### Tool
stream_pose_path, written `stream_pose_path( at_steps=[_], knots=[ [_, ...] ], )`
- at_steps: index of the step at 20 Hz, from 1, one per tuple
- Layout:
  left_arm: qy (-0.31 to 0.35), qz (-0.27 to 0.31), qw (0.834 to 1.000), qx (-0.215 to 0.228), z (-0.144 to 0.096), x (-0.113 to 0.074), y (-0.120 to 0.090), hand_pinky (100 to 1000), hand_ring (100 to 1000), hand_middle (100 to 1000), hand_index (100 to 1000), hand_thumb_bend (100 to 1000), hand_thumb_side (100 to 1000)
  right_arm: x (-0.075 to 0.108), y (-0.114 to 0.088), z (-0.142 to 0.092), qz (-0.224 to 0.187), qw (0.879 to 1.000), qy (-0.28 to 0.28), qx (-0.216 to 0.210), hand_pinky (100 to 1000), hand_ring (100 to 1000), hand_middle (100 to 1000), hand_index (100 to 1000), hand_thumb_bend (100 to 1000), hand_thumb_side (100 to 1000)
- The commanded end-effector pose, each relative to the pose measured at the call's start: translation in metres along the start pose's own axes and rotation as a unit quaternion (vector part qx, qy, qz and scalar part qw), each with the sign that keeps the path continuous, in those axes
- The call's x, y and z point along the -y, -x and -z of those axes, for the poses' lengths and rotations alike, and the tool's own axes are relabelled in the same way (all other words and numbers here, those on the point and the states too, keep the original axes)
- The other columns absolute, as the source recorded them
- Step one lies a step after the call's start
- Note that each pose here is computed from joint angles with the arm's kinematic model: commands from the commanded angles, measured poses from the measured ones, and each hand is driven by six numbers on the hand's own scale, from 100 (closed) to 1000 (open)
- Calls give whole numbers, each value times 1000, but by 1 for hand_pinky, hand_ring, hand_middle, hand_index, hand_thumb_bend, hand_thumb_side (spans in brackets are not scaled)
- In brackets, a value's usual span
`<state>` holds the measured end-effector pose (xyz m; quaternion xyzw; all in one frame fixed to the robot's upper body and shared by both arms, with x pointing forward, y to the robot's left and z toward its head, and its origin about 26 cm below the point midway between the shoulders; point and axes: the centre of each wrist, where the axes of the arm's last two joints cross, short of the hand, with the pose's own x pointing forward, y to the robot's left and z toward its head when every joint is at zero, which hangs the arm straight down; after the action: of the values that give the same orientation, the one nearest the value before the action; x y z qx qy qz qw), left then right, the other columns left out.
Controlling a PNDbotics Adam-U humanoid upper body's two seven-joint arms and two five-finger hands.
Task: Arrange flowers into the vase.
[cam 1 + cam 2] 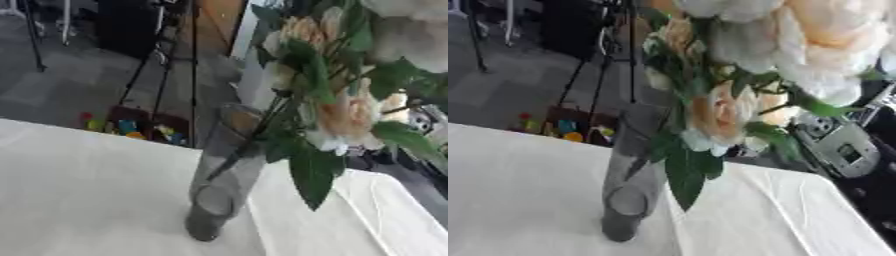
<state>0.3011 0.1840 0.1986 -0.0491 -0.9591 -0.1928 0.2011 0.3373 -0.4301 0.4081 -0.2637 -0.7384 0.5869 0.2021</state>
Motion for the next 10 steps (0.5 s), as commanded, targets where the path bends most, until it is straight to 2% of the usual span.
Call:
stream_pose_path(
  at_steps=[1, 10],
  knots=[
    [4, 6, 1000, 11, 4, -2, -4, 679, 1000, 984, 974, 100, 1000, 20, -3, -12, -135, 972, -168, 98, 1000, 1000, 1000, 1000, 453, 756],
    [4, 17, 1000, 14, 3, -4, -4, 680, 1000, 985, 974, 100, 1000, 18, 2, -27, -132, 971, -187, 69, 1000, 1000, 1000, 1000, 442, 745]
  ],
)
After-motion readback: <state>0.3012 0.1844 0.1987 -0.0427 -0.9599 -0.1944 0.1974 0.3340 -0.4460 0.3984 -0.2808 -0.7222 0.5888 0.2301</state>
